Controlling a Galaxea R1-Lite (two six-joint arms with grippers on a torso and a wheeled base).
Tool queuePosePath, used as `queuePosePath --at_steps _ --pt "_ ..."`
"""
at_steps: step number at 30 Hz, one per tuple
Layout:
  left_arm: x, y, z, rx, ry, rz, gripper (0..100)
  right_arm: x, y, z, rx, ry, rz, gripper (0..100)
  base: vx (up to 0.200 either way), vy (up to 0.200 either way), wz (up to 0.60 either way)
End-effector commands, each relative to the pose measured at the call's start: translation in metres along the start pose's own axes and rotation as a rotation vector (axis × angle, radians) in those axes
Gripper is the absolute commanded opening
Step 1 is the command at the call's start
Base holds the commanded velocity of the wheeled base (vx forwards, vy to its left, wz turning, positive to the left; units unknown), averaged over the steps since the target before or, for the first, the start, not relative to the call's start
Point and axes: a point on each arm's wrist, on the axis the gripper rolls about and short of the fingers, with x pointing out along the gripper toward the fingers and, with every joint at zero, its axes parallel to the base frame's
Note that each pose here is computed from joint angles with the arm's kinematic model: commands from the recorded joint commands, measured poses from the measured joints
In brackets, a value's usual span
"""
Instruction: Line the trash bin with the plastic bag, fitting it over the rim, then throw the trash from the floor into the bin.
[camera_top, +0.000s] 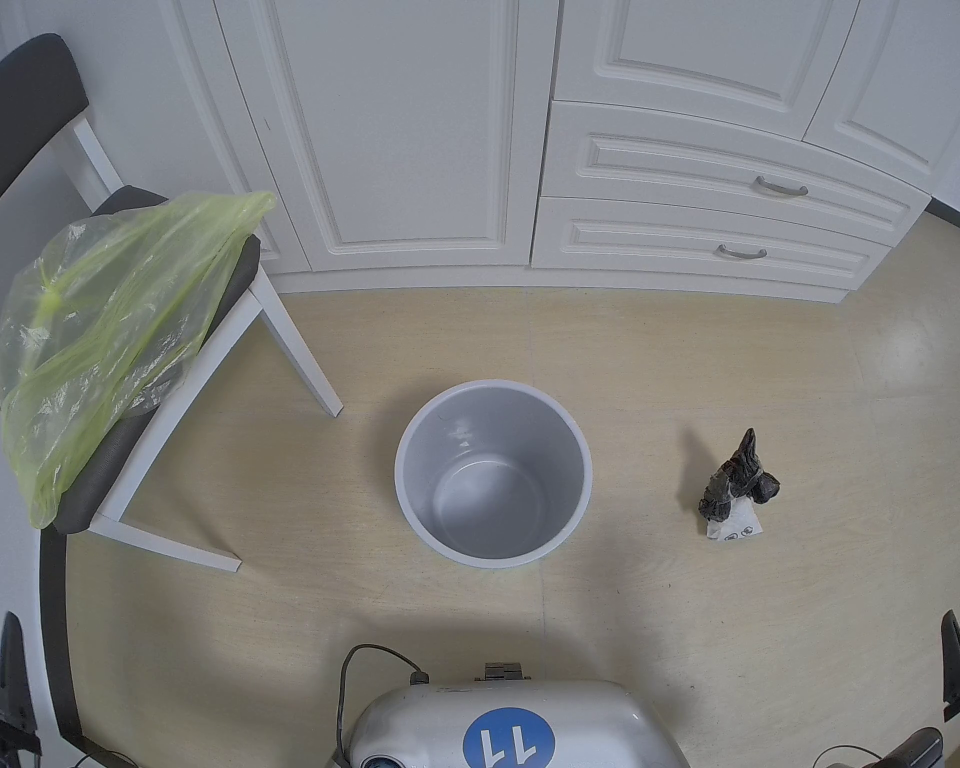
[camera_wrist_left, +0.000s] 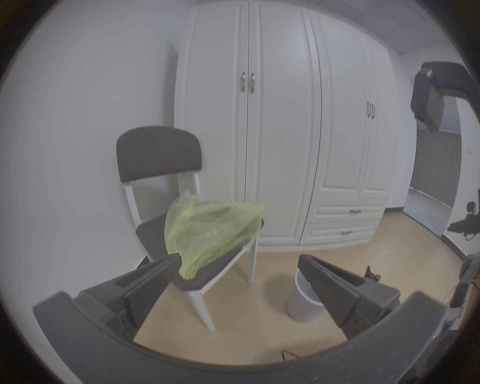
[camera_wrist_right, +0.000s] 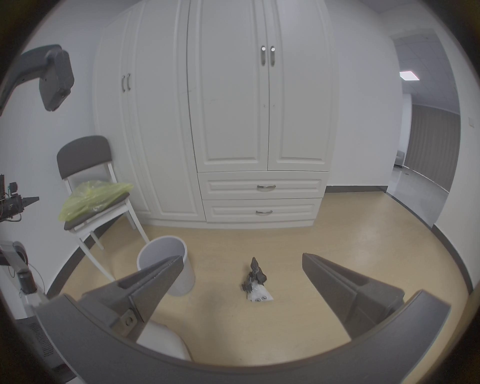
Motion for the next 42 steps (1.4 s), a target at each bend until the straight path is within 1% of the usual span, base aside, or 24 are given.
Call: queuePosePath --at_steps 1,4,6,8,9,10,11,12,17,20,21,23,24,26,27,28,29,31,32,33,38,39,40,42 --pt "0.002 0.000 0.025 -0.001 0.030 -0.021 100 0.015 -0.001 0.044 -0.057 0.092 0.017 100 0.000 0.000 0.00" --pt "0.021 -0.001 0.052 -0.001 0.075 -0.010 100 0.035 -0.001 0.065 -0.056 0.140 0.022 100 0.000 0.000 0.00" --pt "0.038 -0.001 0.063 0.002 0.130 0.032 100 0.048 -0.001 0.075 -0.061 0.169 0.023 100 0.000 0.000 0.00" --pt "0.042 -0.001 0.064 0.004 0.143 0.044 100 0.050 -0.001 0.076 -0.064 0.176 0.025 100 0.000 0.000 0.00" --pt "0.066 -0.001 0.066 0.026 0.223 0.115 100 0.058 0.000 0.081 -0.129 0.184 0.044 100 0.000 0.000 0.00" --pt "0.068 -0.001 0.066 0.027 0.229 0.119 100 0.058 0.000 0.081 -0.133 0.182 0.043 100 0.000 0.000 0.00" --pt "0.087 -0.001 0.064 0.048 0.299 0.163 100 0.062 0.000 0.082 -0.187 0.172 0.047 100 0.000 0.000 0.00" --pt "0.097 -0.001 0.061 0.058 0.341 0.183 100 0.064 0.000 0.082 -0.202 0.169 0.048 100 0.000 0.000 0.00" --pt "0.132 0.006 0.042 0.140 0.507 0.281 100 0.074 -0.001 0.080 -0.207 0.182 0.036 100 0.000 0.000 0.00" --pt "0.157 0.023 0.037 0.178 0.514 0.417 100 0.077 -0.001 0.076 -0.205 0.200 0.028 100 0.000 0.000 0.00" --pt "0.157 0.023 0.037 0.178 0.514 0.417 100 0.077 -0.001 0.076 -0.205 0.200 0.028 100 0.000 0.000 0.00" --pt "0.174 0.049 0.042 0.221 0.397 0.552 100 0.079 -0.001 0.073 -0.205 0.222 0.012 100 0.000 0.000 0.00" --pt "0.174 0.052 0.043 0.223 0.386 0.555 100 0.080 -0.001 0.073 -0.206 0.225 0.009 100 0.000 0.000 0.00" --pt "0.162 0.062 0.051 0.219 0.324 0.461 100 0.087 -0.002 0.071 -0.200 0.259 -0.016 100 0.000 0.000 0.00" --pt "0.162 0.062 0.051 0.219 0.324 0.461 100 0.087 -0.002 0.071 -0.200 0.259 -0.016 100 0.000 0.000 0.00" --pt "0.144 0.059 0.061 0.224 0.305 0.383 100 0.092 -0.003 0.070 -0.191 0.283 -0.027 100 0.000 0.000 0.00" --pt "0.140 0.057 0.063 0.225 0.307 0.364 100 0.093 -0.003 0.069 -0.188 0.292 -0.030 100 0.000 0.000 0.00" --pt "0.124 0.041 0.068 0.245 0.323 0.268 100 0.098 -0.003 0.065 -0.183 0.326 -0.028 100 0.000 0.000 0.00" --pt "0.124 0.041 0.068 0.245 0.323 0.268 100 0.098 -0.003 0.065 -0.183 0.326 -0.028 100 0.000 0.000 0.00" --pt "0.113 0.026 0.066 0.247 0.349 0.200 100 0.103 -0.003 0.061 -0.184 0.355 -0.030 100 0.000 0.000 0.00" --pt "0.113 0.021 0.050 0.231 0.443 0.041 100 0.112 -0.004 0.054 -0.186 0.392 -0.024 100 0.000 0.000 0.00" --pt "0.119 0.024 0.042 0.213 0.482 0.019 100 0.114 -0.004 0.049 -0.192 0.395 -0.023 100 0.000 0.000 0.00" --pt "0.119 0.024 0.042 0.213 0.482 0.019 100 0.114 -0.004 0.049 -0.192 0.395 -0.023 100 0.000 0.000 0.00" --pt "0.127 0.033 0.033 0.216 0.532 0.056 100 0.117 -0.004 0.045 -0.199 0.391 -0.020 100 0.000 0.000 0.00"
